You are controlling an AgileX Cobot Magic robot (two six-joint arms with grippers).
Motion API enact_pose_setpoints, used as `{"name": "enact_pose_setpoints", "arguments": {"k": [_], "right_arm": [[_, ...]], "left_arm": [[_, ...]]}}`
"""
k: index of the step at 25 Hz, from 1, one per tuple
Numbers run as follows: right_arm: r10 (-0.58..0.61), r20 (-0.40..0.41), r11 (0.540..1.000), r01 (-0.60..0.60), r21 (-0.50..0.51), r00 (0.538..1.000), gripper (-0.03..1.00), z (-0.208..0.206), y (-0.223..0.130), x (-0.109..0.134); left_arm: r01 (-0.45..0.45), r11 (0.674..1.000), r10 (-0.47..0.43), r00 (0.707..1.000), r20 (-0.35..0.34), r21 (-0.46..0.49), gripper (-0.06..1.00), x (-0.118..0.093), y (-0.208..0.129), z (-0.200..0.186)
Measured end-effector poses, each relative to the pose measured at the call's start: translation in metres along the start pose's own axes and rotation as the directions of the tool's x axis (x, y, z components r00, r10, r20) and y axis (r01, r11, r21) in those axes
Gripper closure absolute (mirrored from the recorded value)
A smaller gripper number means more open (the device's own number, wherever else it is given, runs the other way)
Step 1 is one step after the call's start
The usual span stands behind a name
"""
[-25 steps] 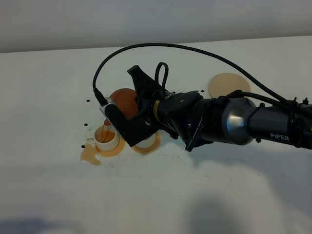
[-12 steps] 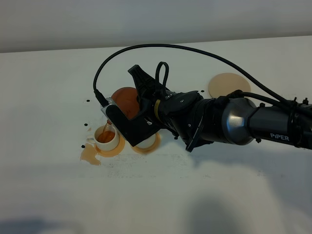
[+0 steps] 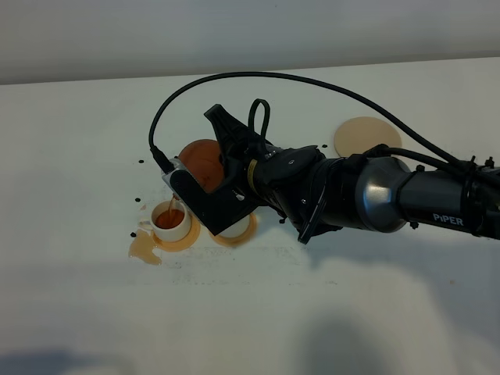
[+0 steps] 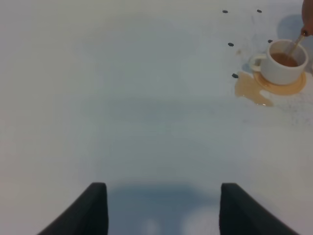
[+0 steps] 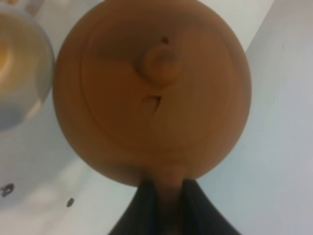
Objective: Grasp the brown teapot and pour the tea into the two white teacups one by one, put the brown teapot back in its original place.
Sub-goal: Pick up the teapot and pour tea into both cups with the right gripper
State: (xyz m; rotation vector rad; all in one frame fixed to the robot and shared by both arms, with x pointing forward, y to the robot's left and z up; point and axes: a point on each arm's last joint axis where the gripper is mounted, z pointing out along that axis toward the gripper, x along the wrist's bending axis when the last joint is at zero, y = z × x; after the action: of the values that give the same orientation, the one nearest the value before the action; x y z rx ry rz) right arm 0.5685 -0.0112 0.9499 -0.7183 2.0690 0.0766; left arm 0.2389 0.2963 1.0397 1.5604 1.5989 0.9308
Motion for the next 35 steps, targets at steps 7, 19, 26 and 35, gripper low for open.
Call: {"name": "enact_pose_setpoints", "arguments": {"k": [7, 19, 26, 35], "right_arm": [[-0.018, 0.005, 1.000, 0.018, 0.000, 1.000, 0.85, 0.0000, -0.0001, -0.0005], [-0.044, 0.013, 0.999, 0.044, 0.014, 0.999, 0.85, 0.0000, -0.0012, -0.0012], [-0.052, 0.015, 0.998, 0.051, 0.020, 0.999, 0.85, 0.0000, -0.0018, -0.0014], [-0.061, 0.018, 0.998, 0.061, 0.020, 0.998, 0.85, 0.0000, -0.0018, -0.0017]], "left_arm": [[0.000, 1.000, 0.000, 1.000, 0.000, 0.000, 0.44, 0.0000, 0.0000, 0.0000], [0.000, 1.000, 0.000, 1.000, 0.000, 0.000, 0.44, 0.0000, 0.0000, 0.0000], [0.000, 1.000, 0.000, 1.000, 0.000, 0.000, 0.44, 0.0000, 0.0000, 0.0000], [0.000, 1.000, 0.000, 1.000, 0.000, 0.000, 0.44, 0.0000, 0.0000, 0.0000]]}}
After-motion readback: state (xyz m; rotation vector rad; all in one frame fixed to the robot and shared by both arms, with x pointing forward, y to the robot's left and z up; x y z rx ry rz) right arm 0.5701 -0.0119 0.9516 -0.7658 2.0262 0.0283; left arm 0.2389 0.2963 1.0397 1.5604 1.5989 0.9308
